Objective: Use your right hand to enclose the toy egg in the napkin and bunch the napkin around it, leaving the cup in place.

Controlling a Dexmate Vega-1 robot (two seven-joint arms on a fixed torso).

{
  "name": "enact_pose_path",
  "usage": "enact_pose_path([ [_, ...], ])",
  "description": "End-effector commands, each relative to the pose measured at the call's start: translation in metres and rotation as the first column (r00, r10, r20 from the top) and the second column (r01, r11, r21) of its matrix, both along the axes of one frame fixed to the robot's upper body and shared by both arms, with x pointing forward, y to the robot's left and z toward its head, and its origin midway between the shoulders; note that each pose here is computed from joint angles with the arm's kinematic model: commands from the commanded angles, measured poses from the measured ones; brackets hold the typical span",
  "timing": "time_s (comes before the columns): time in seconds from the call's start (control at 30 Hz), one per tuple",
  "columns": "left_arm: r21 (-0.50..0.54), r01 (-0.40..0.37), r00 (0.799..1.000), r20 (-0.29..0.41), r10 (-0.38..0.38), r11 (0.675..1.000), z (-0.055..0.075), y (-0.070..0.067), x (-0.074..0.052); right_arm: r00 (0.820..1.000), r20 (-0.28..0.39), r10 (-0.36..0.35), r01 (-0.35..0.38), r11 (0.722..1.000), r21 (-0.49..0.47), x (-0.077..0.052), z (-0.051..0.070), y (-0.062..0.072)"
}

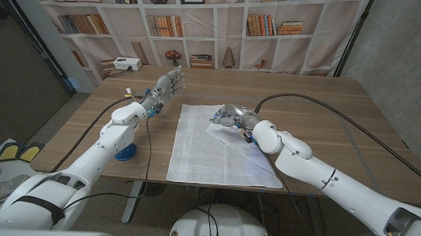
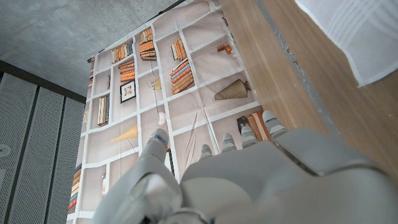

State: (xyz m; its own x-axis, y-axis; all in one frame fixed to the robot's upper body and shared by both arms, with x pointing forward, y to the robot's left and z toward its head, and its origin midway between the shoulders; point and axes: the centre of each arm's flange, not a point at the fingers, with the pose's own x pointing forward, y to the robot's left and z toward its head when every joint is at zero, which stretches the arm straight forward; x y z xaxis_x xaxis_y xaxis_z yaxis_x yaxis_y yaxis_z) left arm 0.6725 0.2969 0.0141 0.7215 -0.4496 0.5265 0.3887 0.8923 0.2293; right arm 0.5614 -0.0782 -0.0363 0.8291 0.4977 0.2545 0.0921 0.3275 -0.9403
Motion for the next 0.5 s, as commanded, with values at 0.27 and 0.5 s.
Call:
enact_pose_path([
  [0.27,0.003,0.007,1.0,0.011,-0.007,1.0,0.0,-0.002,-0.004,0.977,0.21,0.035,-0.026,0.999,-0.044,-0.036,0.003,0.012],
  [0.5,0.002,0.012,1.0,0.02,-0.012,1.0,-0.002,-0.002,-0.007,0.963,0.257,0.077,-0.048,0.992,-0.117,-0.053,0.006,0.023],
])
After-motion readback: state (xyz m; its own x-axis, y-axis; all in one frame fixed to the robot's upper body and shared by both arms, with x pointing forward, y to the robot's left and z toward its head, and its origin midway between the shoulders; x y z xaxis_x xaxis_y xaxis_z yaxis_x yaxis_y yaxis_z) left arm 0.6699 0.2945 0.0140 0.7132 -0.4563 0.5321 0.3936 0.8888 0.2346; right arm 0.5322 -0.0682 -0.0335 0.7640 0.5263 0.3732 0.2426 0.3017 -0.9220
